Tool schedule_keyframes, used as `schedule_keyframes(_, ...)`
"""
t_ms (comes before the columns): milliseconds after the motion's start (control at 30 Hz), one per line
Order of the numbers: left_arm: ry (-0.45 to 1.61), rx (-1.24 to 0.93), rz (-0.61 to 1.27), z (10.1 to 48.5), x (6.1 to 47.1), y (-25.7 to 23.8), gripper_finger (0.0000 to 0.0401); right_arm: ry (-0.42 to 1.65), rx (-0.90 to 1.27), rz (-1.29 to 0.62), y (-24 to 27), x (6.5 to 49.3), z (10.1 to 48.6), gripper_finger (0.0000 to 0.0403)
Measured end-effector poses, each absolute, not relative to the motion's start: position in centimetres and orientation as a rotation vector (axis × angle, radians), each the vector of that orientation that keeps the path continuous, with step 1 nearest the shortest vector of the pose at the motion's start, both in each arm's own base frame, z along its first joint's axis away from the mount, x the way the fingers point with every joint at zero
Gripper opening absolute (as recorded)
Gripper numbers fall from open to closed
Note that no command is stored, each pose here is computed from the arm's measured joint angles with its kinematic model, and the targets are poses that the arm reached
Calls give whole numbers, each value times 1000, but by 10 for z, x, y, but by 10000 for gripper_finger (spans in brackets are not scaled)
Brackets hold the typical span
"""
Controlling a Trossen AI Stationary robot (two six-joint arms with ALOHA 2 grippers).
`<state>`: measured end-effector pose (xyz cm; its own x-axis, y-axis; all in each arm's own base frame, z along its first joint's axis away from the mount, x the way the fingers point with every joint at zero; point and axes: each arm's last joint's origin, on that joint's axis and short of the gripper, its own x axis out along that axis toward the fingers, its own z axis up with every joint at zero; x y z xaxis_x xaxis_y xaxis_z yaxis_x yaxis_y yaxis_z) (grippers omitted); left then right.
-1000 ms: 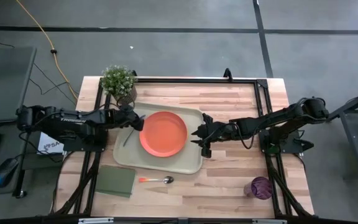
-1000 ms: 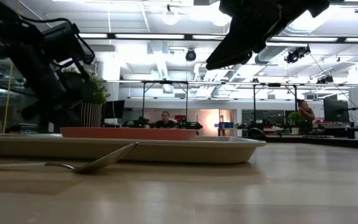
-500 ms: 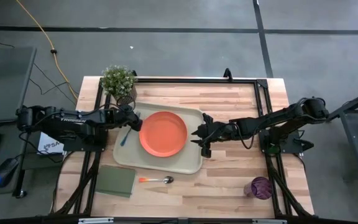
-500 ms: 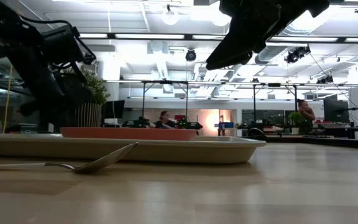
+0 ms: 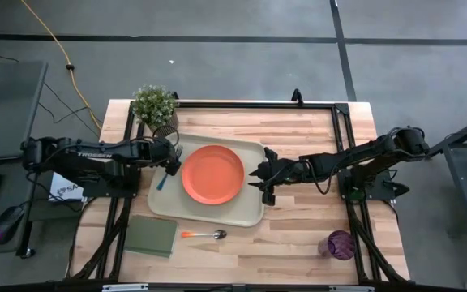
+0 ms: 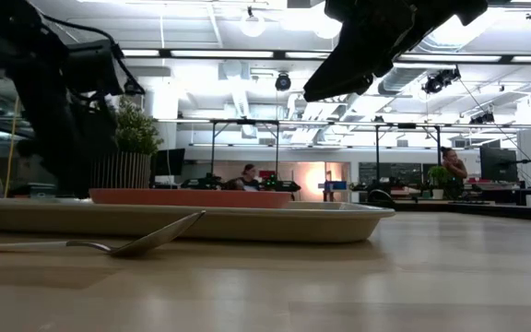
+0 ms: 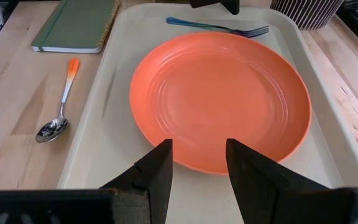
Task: Pick and place plate/cup/fork/spoon on tray
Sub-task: Put the blue fork on the left side of the gray tray
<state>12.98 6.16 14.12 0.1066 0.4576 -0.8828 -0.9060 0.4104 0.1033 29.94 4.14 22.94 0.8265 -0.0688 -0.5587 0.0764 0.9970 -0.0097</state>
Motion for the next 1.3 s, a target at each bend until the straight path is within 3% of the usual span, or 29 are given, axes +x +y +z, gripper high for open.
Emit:
schedule_keyframes(567, 1168, -552, 1029, 127, 141, 47, 0, 595, 21, -72, 42, 299, 229, 142)
schedule_keyframes(1300, 1145, -569, 899, 139, 159, 24, 0, 595, 21, -72, 42, 299, 229, 142)
